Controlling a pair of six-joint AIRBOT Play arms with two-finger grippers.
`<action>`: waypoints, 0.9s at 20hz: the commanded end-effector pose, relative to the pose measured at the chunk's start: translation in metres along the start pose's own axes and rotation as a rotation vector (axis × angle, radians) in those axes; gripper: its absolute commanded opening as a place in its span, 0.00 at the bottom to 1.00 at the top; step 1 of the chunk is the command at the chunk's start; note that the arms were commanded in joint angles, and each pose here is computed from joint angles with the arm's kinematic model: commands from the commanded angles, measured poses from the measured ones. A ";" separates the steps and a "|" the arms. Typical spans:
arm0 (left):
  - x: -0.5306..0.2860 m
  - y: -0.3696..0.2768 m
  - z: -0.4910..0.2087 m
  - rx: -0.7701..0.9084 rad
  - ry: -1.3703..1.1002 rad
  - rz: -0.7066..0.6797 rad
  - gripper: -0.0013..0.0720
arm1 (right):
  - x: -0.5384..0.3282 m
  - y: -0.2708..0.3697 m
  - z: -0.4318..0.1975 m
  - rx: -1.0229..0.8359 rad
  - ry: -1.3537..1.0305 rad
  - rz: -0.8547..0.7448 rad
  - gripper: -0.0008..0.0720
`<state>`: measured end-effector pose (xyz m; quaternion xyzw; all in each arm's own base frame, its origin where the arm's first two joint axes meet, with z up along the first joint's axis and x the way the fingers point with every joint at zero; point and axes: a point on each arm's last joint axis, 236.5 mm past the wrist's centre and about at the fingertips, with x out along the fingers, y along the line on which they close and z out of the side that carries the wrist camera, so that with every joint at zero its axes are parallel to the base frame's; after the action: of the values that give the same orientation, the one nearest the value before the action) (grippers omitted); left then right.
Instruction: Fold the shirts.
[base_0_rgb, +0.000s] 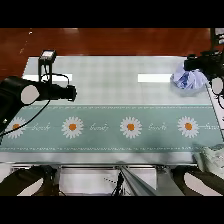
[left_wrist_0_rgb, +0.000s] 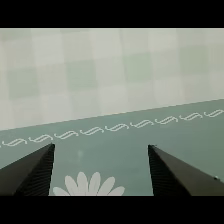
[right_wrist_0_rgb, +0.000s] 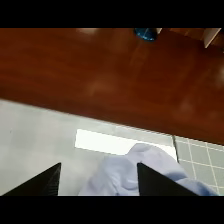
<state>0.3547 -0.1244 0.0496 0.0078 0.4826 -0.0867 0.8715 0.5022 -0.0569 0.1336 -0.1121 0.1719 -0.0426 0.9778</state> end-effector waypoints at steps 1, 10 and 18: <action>0.001 0.000 -0.002 0.001 0.009 0.002 0.99 | 0.032 -0.066 -0.036 0.432 -0.040 -0.119 0.75; 0.001 0.001 -0.003 0.001 0.016 0.004 0.99 | 0.073 -0.086 -0.167 0.843 0.182 -0.235 0.76; 0.001 0.001 -0.003 0.001 0.014 0.003 0.99 | 0.093 -0.024 -0.206 0.906 0.307 -0.172 0.41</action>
<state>0.3527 -0.1235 0.0470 0.0095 0.4886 -0.0852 0.8683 0.5154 -0.1486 -0.0626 0.2946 0.2551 -0.2111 0.8964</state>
